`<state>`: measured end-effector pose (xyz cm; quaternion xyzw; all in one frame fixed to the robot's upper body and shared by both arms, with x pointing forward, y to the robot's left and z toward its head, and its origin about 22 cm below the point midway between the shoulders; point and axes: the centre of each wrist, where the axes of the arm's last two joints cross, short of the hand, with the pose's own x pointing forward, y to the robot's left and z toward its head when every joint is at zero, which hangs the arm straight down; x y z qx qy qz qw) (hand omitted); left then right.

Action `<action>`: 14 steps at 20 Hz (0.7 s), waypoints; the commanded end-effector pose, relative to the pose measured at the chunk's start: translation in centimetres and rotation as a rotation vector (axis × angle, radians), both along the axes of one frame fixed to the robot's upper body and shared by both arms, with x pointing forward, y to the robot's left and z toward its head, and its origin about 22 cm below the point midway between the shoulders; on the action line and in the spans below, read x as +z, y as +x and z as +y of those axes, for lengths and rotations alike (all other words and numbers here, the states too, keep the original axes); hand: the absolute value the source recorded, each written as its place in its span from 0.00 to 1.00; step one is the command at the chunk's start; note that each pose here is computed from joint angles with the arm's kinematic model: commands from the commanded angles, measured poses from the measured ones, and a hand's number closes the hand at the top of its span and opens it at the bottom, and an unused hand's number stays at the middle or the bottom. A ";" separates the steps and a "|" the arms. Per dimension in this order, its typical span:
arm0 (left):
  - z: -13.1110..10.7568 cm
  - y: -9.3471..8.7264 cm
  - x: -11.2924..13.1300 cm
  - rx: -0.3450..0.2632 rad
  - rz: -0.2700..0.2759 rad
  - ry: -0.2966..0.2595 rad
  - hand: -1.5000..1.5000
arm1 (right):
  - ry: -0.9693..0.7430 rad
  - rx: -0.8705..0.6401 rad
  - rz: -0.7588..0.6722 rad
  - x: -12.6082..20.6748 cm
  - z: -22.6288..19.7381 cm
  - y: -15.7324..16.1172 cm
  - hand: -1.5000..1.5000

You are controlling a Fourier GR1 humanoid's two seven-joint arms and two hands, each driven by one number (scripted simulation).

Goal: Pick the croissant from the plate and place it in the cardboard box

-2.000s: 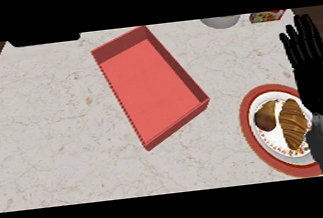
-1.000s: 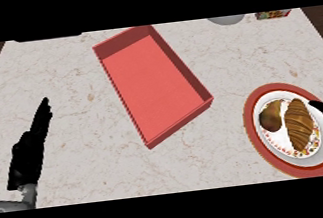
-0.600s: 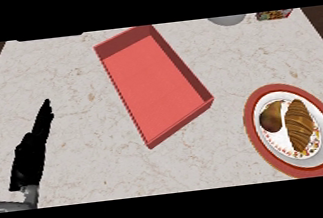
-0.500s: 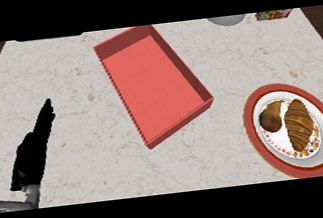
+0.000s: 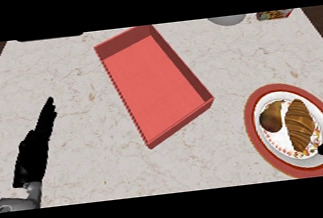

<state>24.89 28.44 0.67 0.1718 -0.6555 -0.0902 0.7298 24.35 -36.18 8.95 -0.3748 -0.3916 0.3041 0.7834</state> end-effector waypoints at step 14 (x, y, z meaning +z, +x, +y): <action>1.8 -0.7 0.0 0.011 0.002 -0.001 0.50 | -0.052 -0.078 0.125 -4.0 2.4 1.6 0.00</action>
